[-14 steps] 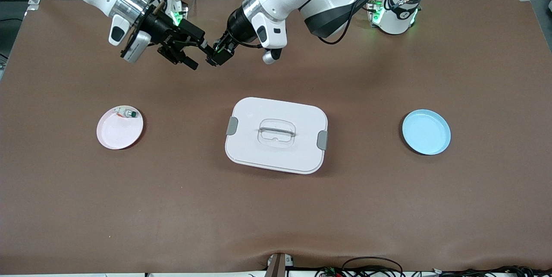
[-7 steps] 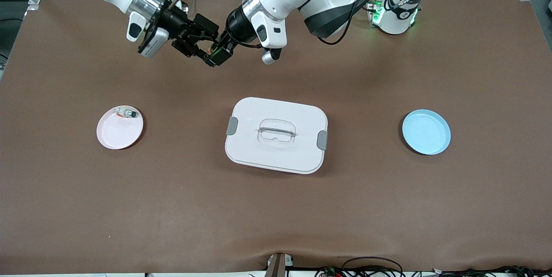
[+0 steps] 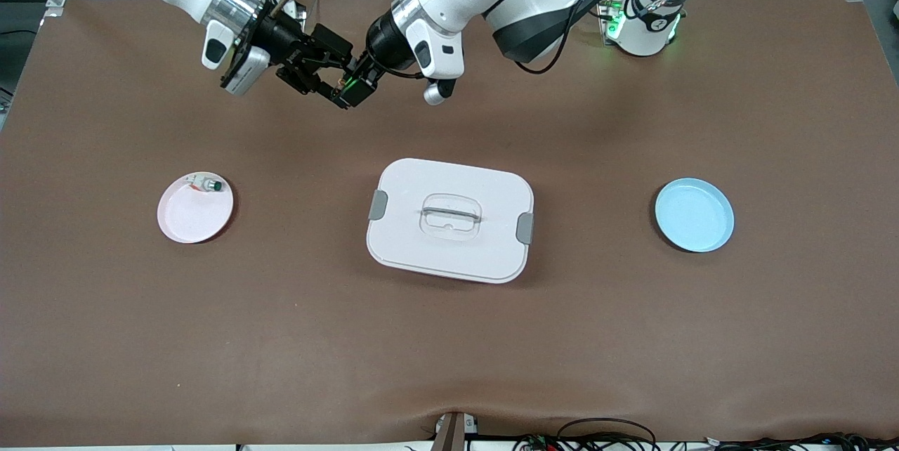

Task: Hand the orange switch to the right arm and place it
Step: 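Carry the orange switch with the left gripper toward the right gripper, then grasp the orange switch with the right gripper from the left gripper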

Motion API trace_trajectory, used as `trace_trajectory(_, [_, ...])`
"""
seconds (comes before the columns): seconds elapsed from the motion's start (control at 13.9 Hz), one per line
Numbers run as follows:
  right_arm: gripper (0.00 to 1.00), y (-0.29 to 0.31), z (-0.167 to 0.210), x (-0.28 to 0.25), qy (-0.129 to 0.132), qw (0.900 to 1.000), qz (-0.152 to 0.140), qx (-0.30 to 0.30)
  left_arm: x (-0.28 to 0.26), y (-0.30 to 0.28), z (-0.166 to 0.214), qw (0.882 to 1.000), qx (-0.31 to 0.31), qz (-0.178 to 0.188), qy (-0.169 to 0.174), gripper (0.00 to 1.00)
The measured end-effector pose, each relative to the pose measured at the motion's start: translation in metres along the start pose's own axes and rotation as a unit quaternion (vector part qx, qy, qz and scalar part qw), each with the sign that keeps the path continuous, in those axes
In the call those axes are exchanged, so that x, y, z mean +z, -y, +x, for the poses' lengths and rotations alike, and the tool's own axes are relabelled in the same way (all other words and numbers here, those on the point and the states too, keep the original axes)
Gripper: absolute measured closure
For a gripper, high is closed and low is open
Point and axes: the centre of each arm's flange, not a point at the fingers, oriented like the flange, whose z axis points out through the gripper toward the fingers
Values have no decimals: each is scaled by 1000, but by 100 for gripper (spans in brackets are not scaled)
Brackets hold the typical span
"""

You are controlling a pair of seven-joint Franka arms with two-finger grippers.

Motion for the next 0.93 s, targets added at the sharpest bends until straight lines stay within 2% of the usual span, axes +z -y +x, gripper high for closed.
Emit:
trace_trajectory(0.29, [4, -3, 6, -5, -9, 1000, 1, -3, 0, 1, -1, 1000, 1, 0, 0, 28])
trace_trajectory(0.43, [20, -5, 10, -8, -13, 1000, 0, -8, 0, 1, -1, 1000, 1, 0, 0, 28])
trace_trajectory(0.58, [24, -4, 10, -9, -14, 1000, 2, -12, 1, 1, -1, 1000, 1, 1, 0, 28])
trace_trajectory(0.93, [24, 0, 15, -14, -21, 1000, 6, -15, 1, 1, -1, 1000, 1, 0, 0, 28])
